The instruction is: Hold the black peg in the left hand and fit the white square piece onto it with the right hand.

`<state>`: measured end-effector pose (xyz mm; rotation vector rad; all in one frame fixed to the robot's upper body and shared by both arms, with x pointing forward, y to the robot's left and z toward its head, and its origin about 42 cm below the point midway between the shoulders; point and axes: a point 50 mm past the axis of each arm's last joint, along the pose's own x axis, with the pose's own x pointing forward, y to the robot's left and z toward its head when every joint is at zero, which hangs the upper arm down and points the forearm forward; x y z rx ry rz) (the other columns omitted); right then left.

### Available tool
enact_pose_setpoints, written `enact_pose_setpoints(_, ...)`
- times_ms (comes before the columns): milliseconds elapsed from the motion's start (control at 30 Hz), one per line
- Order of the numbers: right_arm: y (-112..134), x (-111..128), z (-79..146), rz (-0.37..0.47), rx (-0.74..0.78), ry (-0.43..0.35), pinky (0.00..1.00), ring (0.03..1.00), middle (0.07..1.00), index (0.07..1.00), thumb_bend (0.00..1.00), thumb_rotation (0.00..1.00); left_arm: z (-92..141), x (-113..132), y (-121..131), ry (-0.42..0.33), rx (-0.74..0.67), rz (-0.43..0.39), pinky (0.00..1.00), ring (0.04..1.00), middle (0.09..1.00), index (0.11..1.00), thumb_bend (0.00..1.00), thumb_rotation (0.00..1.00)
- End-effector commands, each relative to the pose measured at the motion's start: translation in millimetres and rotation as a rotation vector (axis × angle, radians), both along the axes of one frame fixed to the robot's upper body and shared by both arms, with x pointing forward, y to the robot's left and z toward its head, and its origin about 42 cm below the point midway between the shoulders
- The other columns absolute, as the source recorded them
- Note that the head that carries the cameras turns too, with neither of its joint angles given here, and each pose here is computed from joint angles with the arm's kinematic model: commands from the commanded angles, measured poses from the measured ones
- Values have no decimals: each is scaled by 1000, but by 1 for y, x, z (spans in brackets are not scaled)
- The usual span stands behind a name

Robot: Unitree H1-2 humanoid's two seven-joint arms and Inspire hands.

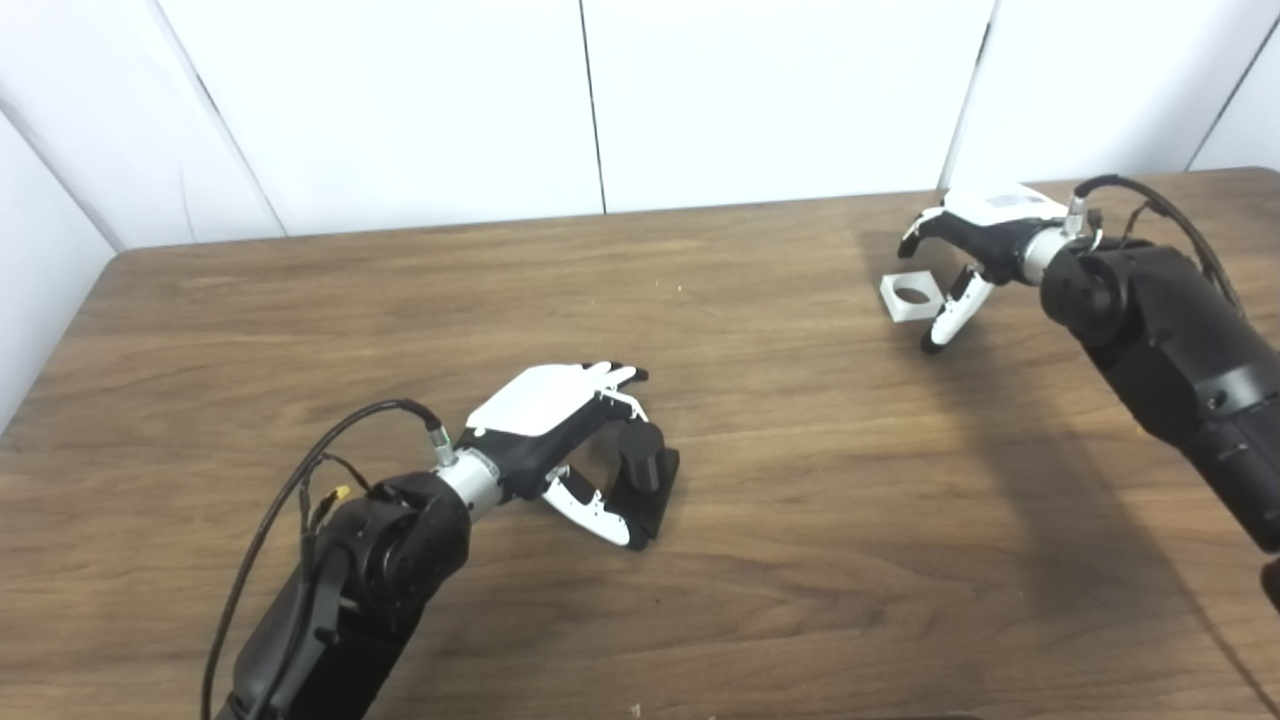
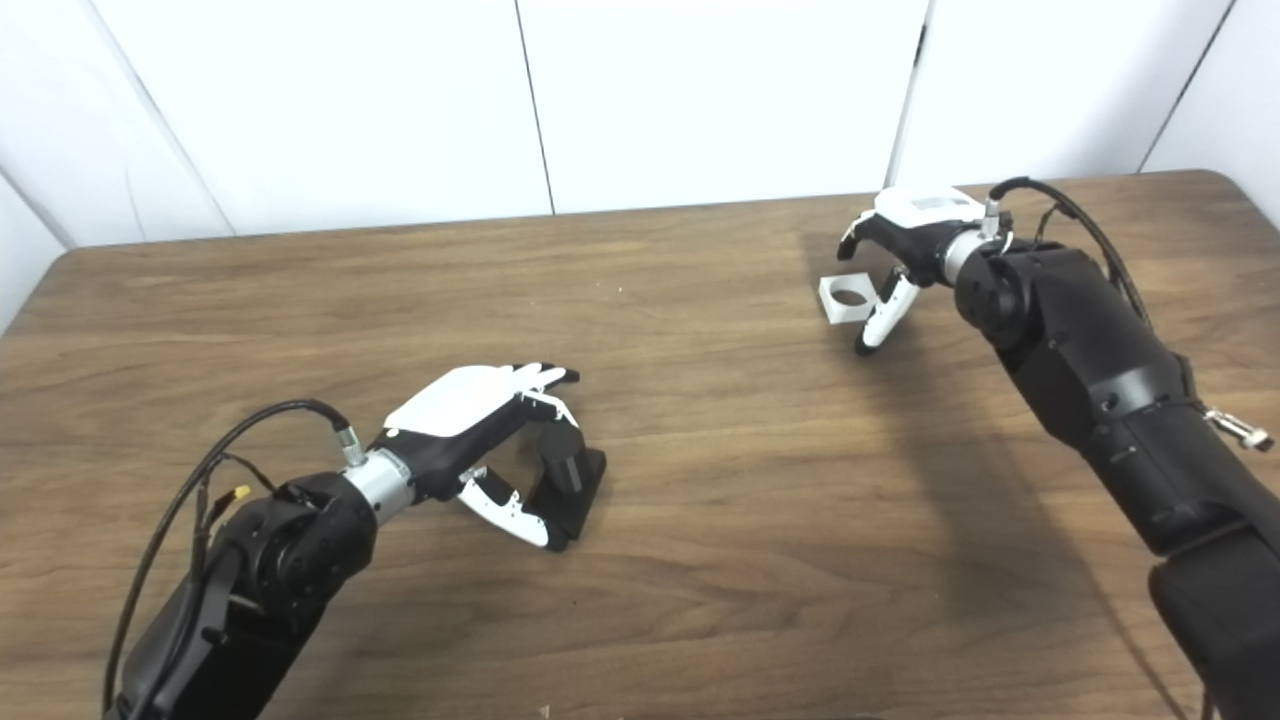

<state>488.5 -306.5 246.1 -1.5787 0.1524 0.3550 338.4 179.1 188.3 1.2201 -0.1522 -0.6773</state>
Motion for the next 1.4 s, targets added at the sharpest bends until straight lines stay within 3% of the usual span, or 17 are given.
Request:
enact_pose_setpoints(0,2,10,33,7,-5,-76,1000,1000,937,796,866,239,10,3,4,-24,25,0,1000,1000,984,624,883,340)
enact_pose_setpoints(600,5,11,27,36,-21,-63,1000,1000,933,778,853,246,10,3,1,-28,24,5,1000,1000,982,627,880,339)
enact_pose_setpoints(900,5,11,25,53,-38,-38,1000,1000,931,711,790,242,11,3,1,-17,27,9,1000,1000,989,635,884,338)
enact_pose_setpoints(1367,6,12,26,81,-60,-26,1000,1000,932,706,634,198,10,4,0,-13,18,12,1000,1000,987,631,893,322)
